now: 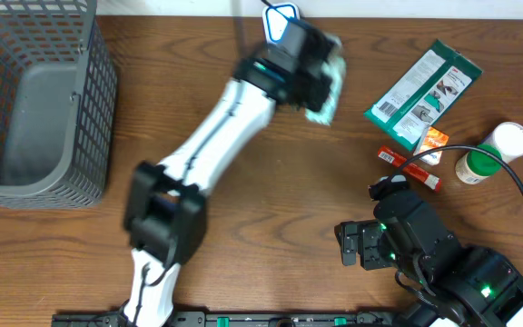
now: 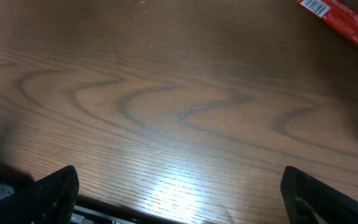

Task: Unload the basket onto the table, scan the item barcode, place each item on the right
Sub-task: 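Carry the wipes pack right and release it near the other items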

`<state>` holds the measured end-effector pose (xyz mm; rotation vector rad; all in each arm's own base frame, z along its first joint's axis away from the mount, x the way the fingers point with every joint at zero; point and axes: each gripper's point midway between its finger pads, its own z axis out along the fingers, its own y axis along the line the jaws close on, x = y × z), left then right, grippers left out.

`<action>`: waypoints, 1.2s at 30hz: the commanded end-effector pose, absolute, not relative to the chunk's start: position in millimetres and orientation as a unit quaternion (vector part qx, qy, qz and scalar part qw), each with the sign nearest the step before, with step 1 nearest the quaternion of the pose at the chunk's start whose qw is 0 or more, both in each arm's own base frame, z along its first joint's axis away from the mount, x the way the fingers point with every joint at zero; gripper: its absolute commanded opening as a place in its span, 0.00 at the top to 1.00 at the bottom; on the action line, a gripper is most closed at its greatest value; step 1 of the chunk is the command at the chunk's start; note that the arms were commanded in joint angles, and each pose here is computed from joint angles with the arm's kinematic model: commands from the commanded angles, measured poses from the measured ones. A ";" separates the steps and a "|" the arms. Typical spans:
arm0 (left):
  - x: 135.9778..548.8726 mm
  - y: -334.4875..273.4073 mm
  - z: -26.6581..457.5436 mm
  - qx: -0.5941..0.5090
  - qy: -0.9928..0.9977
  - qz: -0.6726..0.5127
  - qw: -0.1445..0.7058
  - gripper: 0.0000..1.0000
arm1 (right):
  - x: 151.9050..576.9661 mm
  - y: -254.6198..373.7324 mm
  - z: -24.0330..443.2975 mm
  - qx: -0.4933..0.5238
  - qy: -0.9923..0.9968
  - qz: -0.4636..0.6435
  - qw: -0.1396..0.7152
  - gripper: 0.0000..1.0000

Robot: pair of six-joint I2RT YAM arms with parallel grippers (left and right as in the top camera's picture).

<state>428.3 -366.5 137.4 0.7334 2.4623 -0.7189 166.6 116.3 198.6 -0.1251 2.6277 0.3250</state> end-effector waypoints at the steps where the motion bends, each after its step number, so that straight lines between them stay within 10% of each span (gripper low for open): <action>1: 396.5 -403.6 83.8 0.275 0.904 -0.281 0.171 0.92 | 171.2 114.0 207.6 -0.035 0.958 0.119 0.260 0.01; 6: 380.6 -437.5 73.4 0.305 0.888 -0.294 0.180 0.49 | 170.9 113.9 207.4 -0.035 0.958 0.119 0.259 0.01; 12: 391.5 -442.4 123.3 0.307 0.868 -0.311 0.235 0.21 | 170.0 113.2 206.7 -0.036 0.959 0.118 0.257 0.01; 25: 436.4 -273.9 275.7 0.162 0.898 -0.150 0.380 0.20 | 179.9 115.7 213.3 -0.030 0.952 0.121 0.281 0.01; 36: 451.3 -160.4 291.5 0.063 0.920 -0.096 0.375 0.20 | 179.9 115.7 213.3 -0.030 0.952 0.121 0.281 0.01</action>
